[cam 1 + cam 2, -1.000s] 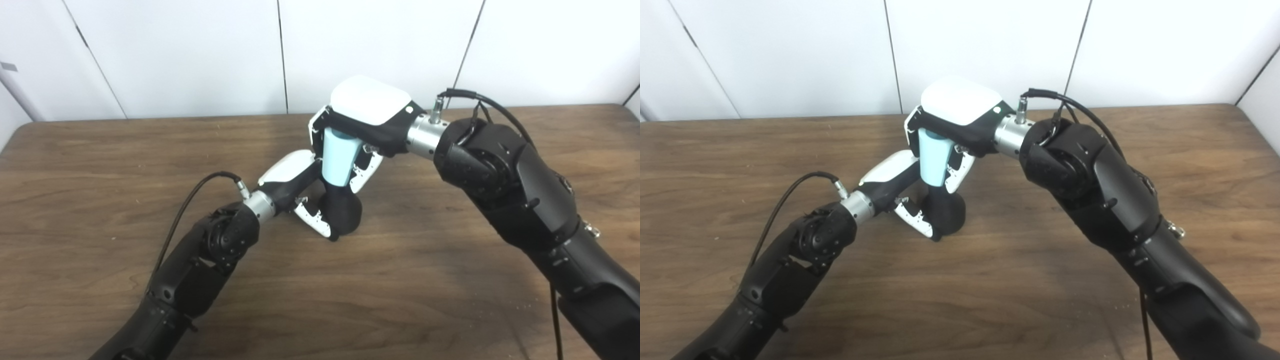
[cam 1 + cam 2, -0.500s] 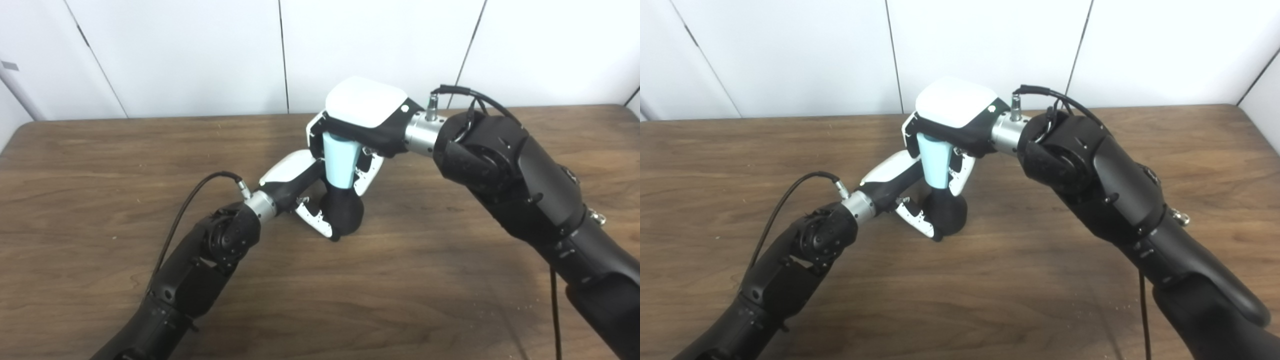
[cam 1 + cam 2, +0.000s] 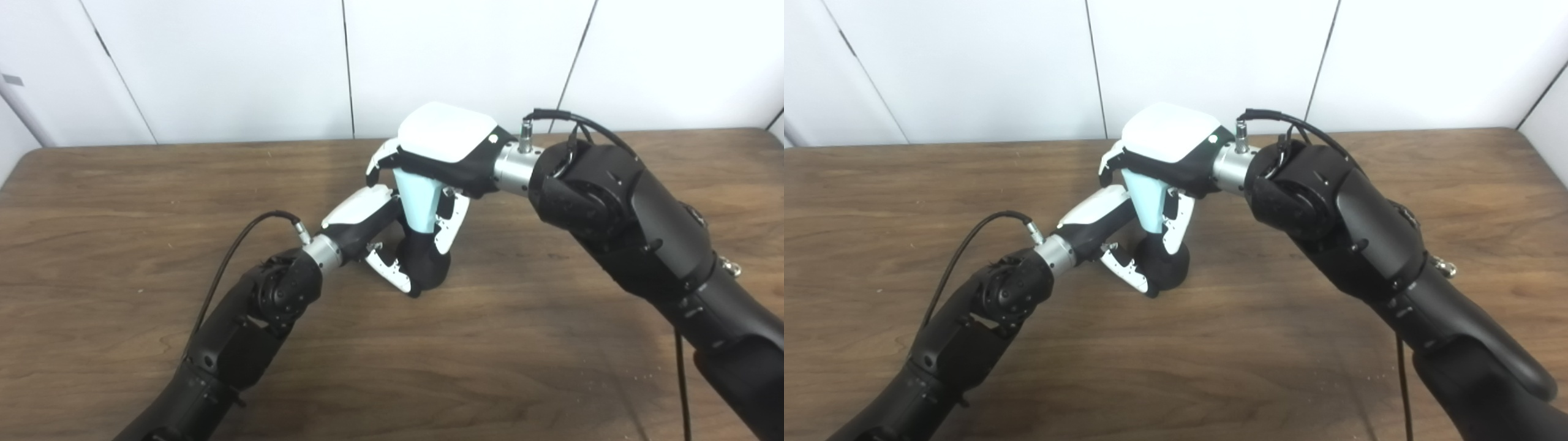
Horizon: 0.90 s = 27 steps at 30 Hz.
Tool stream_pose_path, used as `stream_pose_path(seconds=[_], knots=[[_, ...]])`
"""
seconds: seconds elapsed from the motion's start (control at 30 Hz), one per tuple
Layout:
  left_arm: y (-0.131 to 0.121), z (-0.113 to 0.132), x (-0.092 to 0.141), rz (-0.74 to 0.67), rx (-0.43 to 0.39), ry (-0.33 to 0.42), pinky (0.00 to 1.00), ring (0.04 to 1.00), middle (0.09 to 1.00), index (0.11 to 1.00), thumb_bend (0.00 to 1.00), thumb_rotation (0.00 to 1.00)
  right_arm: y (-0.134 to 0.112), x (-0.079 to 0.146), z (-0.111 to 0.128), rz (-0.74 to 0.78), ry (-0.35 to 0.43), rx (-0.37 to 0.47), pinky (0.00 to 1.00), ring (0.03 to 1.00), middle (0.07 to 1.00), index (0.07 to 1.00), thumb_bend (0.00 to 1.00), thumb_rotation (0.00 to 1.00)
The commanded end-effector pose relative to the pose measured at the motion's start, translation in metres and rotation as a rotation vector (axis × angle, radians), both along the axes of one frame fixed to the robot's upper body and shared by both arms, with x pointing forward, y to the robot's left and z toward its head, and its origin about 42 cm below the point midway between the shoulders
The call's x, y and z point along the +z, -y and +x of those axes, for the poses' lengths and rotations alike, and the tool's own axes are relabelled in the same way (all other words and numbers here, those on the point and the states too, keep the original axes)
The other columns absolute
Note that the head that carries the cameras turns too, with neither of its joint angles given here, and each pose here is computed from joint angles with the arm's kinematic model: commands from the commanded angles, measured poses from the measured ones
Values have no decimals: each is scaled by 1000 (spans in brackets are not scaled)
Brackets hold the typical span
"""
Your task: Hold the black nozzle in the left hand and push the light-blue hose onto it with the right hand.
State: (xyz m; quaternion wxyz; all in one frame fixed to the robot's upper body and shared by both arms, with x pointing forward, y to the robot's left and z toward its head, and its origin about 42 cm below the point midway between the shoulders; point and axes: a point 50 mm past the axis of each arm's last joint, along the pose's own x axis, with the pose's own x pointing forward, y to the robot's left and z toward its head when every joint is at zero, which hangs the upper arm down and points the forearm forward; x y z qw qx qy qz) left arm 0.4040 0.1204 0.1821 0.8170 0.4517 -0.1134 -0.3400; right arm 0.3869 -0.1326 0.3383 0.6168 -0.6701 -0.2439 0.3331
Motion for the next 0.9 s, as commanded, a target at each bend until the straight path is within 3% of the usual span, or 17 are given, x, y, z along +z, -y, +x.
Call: stream_pose_path(seconds=[0.0, 0.2, 0.6, 0.87], knots=[[-3, -4, -16, 51, -10, -72, 1000, 618, 488, 484, 526, 0, 11, -12, 0, -86, -76, -29, 568, 774, 842, 747, 959, 240], [-4, -3, -16, 55, -11, -76, 1000, 618, 489, 484, 526, 0, 13, 5, -1, -74, -33, -31, 789, 873, 930, 819, 985, 277], [-9, -2, -15, 57, -4, -82, 1000, 619, 488, 484, 526, 0, 35, 27, -11, 89, 72, -48, 809, 889, 947, 867, 1000, 305], [-9, 0, -14, 60, 5, -86, 1000, 619, 489, 484, 526, 0, 40, 26, -17, 160, 131, -29, 826, 913, 977, 929, 1000, 322]])
